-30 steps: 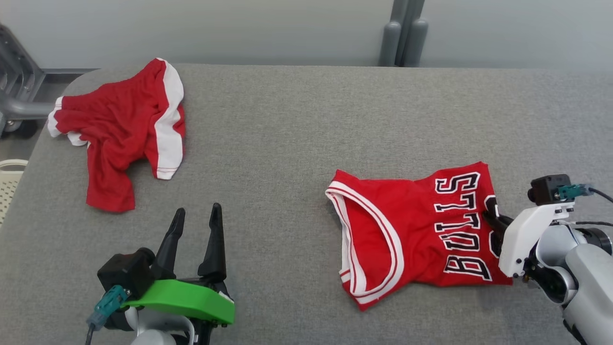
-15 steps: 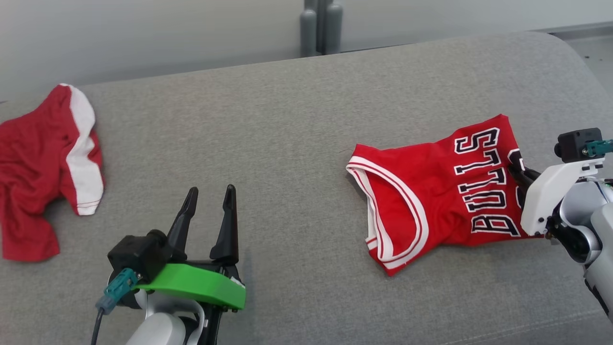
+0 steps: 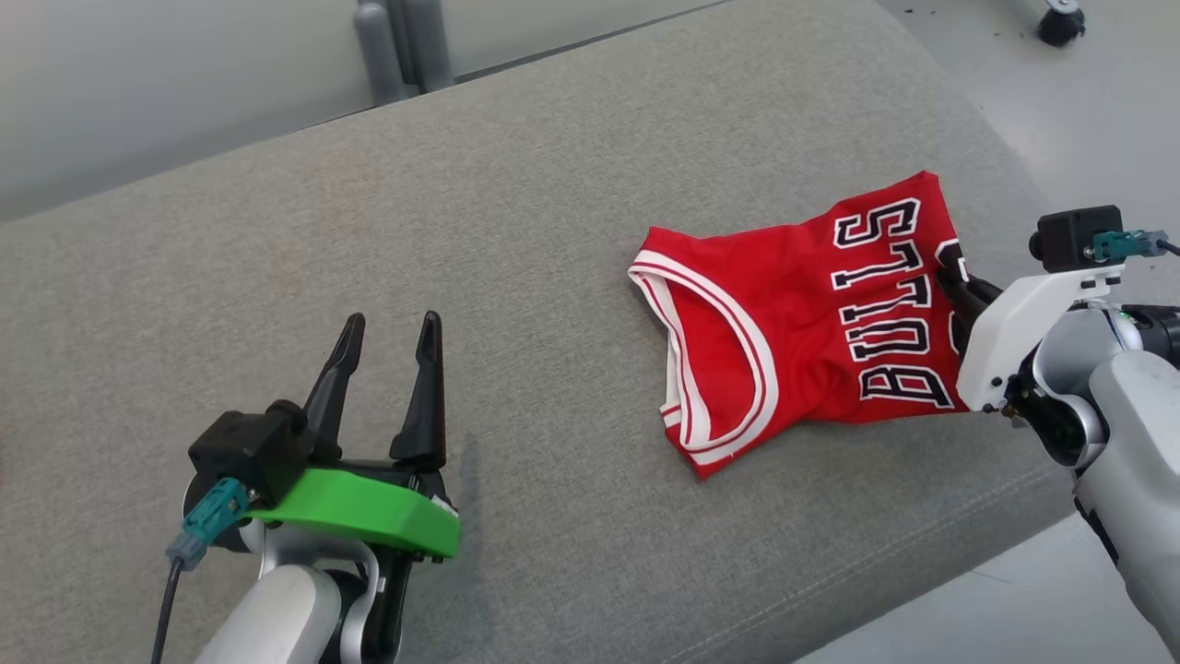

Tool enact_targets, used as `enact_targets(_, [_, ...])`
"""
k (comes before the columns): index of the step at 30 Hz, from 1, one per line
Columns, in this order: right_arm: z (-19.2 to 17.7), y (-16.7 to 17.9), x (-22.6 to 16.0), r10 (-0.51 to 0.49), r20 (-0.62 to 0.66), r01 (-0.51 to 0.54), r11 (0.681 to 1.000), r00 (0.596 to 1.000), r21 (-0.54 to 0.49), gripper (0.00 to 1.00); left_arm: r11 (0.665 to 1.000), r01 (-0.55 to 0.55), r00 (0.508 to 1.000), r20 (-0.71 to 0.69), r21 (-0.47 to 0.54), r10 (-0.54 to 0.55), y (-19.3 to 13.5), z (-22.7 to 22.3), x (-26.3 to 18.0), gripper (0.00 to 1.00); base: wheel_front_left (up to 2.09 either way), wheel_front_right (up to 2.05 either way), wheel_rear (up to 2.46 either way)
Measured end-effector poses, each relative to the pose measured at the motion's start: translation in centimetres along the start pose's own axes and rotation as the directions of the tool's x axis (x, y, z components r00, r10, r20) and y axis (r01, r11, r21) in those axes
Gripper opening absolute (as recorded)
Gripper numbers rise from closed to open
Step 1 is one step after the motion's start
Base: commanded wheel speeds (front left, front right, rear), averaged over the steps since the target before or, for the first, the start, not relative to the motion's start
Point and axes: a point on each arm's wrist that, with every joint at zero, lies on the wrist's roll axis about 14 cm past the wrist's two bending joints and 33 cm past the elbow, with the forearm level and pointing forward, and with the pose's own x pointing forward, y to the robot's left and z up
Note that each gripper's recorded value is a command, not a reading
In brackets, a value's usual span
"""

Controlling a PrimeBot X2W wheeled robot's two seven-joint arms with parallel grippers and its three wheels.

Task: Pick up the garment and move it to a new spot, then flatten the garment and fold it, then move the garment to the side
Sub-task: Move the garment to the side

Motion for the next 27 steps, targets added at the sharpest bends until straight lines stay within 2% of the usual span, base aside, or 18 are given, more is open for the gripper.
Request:
enact_targets(4, [0.3,-1.2,0.2,-0.042,0.003,0.042,0.999,0.999,-0.002,0.0,1.0,0.014,1.0,-0.021,-0.016,-0.015,-0.1,-0.9,0.8,1.0,0.0,0.0,0.0])
enact_targets(13, [4.6,0.3,3.8,-0.033,0.069,0.034,0.999,0.997,-0.013,0.0,0.997,-0.079,0.997,-0.002,-0.005,0.079,3.4,-0.2,0.3,1.0,0.0,0.0,0.0])
enact_targets(18, [6.2,0.0,5.3,-0.051,0.088,0.052,0.999,0.995,-0.012,0.0,0.993,-0.116,0.993,0.008,-0.001,0.116,5.0,0.2,0.0,1.0,0.0,0.0,0.0])
enact_targets(27, [5.3,-4.9,7.6,-0.194,0.054,0.192,0.98,0.979,0.046,0.0,0.987,-0.16,0.987,0.004,0.005,0.16,7.5,0.3,0.1,1.0,0.0,0.0,0.0])
